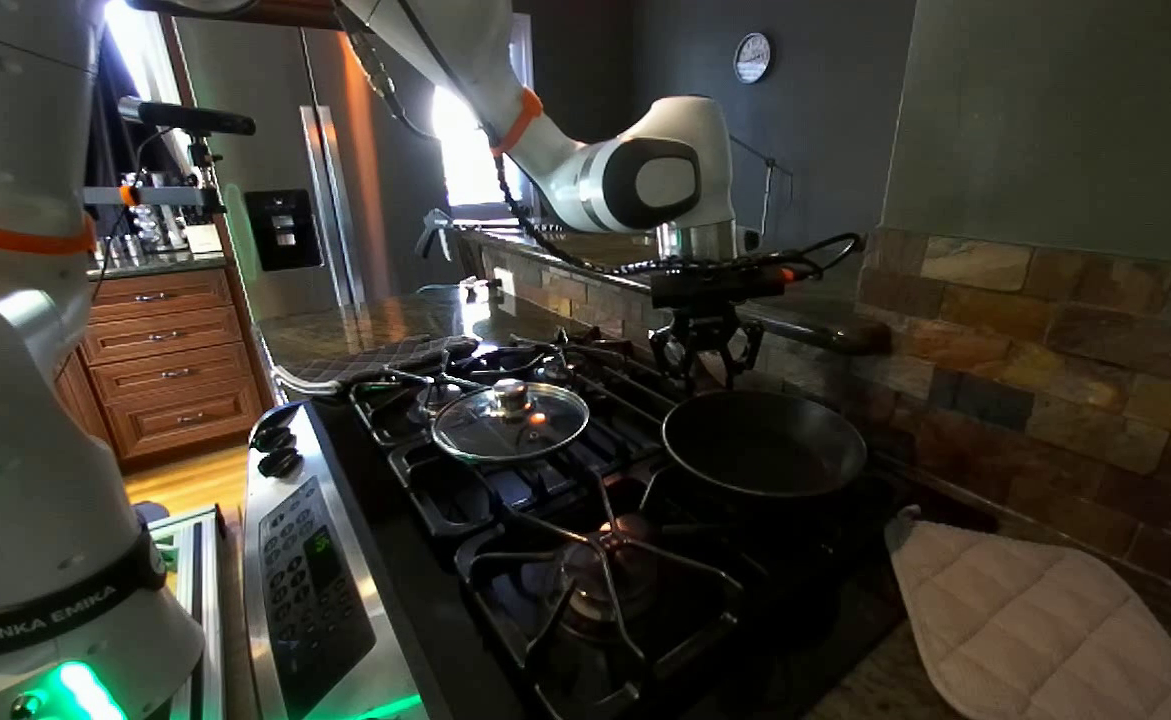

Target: Move the pan downwards and put the lid on it

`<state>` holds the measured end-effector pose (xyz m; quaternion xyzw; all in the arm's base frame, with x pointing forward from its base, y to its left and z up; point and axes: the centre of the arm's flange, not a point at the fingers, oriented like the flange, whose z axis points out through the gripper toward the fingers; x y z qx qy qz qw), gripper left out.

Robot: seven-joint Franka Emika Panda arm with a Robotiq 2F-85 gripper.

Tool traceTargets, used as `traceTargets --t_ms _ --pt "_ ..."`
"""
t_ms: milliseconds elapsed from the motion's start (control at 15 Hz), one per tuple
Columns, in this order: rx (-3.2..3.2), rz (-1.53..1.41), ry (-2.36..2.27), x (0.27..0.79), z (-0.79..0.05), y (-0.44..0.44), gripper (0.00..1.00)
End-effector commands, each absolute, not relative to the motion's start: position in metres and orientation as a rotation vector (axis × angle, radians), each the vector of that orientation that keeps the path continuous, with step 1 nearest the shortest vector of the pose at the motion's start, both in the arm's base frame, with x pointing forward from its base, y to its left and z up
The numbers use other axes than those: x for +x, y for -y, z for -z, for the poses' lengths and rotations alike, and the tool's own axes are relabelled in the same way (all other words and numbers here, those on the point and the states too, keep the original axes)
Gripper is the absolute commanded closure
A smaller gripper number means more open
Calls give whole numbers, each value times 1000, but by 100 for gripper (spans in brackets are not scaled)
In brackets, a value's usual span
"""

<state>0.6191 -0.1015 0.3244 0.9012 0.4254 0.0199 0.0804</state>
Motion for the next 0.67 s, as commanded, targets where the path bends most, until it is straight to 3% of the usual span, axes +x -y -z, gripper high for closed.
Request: traceTargets --t_ms 0,600 --pt "2715 6 -1143 606 -333 99 78" --pt "2814 21 -895 586 -337 101 78"
